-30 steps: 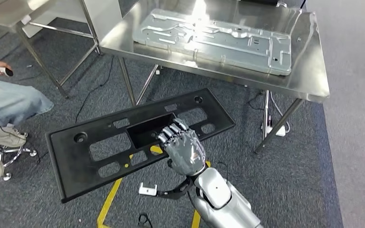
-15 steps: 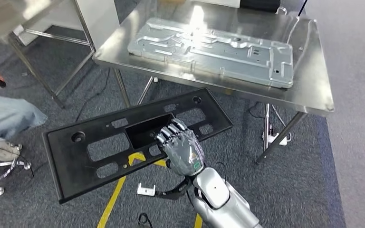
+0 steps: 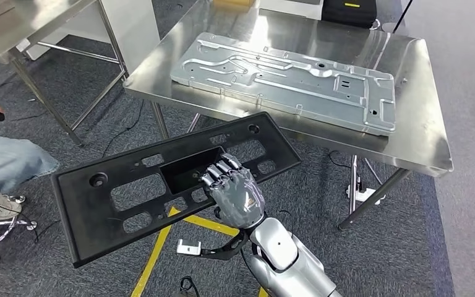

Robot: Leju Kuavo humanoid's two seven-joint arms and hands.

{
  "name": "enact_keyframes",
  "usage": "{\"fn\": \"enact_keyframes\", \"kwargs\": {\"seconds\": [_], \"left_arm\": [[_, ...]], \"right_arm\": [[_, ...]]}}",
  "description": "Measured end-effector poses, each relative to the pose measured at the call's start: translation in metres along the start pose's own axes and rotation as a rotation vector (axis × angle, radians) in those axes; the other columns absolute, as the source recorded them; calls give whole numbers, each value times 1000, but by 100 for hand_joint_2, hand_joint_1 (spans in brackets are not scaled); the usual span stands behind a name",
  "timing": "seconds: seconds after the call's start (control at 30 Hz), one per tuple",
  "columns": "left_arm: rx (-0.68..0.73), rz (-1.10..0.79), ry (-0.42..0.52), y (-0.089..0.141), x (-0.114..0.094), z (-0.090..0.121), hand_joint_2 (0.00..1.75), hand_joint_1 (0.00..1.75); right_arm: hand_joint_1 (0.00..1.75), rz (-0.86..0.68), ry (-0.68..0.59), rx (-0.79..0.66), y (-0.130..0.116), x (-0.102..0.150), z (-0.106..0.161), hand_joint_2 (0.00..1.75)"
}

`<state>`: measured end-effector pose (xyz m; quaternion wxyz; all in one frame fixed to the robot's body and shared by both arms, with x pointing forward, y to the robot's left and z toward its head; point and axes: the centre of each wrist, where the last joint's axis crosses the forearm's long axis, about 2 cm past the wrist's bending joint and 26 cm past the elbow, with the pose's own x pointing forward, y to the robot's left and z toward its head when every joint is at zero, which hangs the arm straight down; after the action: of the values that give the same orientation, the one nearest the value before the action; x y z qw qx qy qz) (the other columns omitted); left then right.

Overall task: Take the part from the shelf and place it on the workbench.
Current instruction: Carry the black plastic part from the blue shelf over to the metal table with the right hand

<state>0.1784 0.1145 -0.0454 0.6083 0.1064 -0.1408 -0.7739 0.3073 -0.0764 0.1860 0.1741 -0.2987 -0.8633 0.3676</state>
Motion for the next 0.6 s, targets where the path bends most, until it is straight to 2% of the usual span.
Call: {"fn": "enact_keyframes", "kwargs": {"seconds": [0.6], "left_arm": [[9, -15, -16, 2, 1, 0, 175, 0]], "right_arm": [[175, -4, -2, -3, -1, 0, -3, 175]]}}
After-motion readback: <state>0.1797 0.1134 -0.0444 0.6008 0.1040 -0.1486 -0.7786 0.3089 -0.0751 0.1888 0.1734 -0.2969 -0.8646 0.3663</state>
